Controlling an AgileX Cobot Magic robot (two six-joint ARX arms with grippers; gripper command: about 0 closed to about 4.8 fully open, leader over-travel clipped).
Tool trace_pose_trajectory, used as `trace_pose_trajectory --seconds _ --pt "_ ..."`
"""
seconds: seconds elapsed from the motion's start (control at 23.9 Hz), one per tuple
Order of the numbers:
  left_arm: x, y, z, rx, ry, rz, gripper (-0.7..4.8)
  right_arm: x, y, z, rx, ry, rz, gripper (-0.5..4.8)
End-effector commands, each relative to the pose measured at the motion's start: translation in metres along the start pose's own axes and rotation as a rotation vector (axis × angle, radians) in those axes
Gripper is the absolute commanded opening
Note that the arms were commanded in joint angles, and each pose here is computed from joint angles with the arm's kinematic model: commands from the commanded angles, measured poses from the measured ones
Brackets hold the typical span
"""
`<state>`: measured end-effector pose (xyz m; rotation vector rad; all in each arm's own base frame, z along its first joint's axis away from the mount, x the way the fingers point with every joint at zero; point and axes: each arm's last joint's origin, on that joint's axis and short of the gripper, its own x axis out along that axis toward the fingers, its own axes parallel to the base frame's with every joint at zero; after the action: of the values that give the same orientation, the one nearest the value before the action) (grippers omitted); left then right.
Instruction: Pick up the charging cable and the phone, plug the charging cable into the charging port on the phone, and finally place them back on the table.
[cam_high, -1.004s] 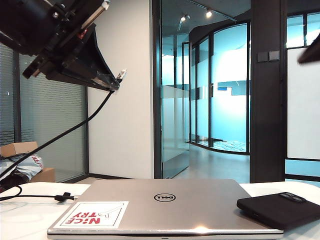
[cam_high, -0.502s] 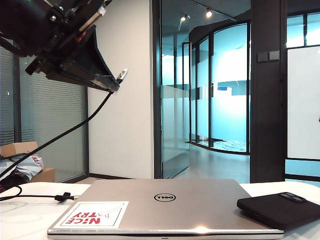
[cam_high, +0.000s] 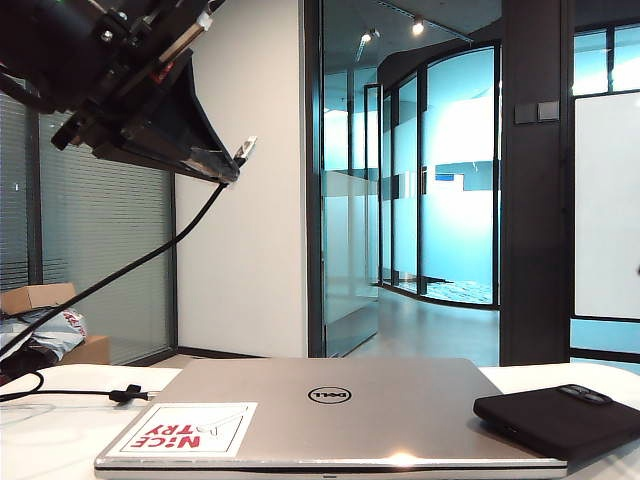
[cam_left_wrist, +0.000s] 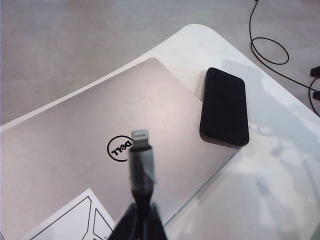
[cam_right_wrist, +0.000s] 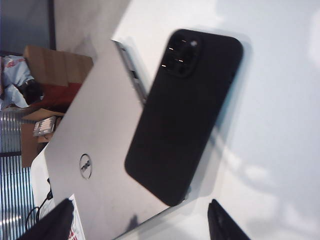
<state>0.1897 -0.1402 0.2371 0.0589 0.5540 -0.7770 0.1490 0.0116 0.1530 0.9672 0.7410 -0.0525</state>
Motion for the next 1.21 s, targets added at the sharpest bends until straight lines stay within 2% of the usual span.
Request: trace_pose_trajectory --seconds 0.04,0.38,0.84,1.21 --pt "-0.001 -0.001 0.003 0.009 -0.023 -0.005 -0.06 0.010 0.000 0.007 0.022 0.018 0.041 3.77" --pt "-0.001 -0.001 0.003 0.011 -0.031 -0.006 -0.06 0.046 -0.010 0.012 0.044 0.122 0.070 3.77" --pt "-0.001 -0.001 0.004 0.011 -0.035 -0.006 -0.06 0.076 -0.024 0.012 0.110 0.146 0.069 3.78" --pt "-0.001 -0.001 0.005 0.015 -0.053 -0.007 -0.06 0.089 -0.035 0.009 0.118 0.160 0.056 3.78"
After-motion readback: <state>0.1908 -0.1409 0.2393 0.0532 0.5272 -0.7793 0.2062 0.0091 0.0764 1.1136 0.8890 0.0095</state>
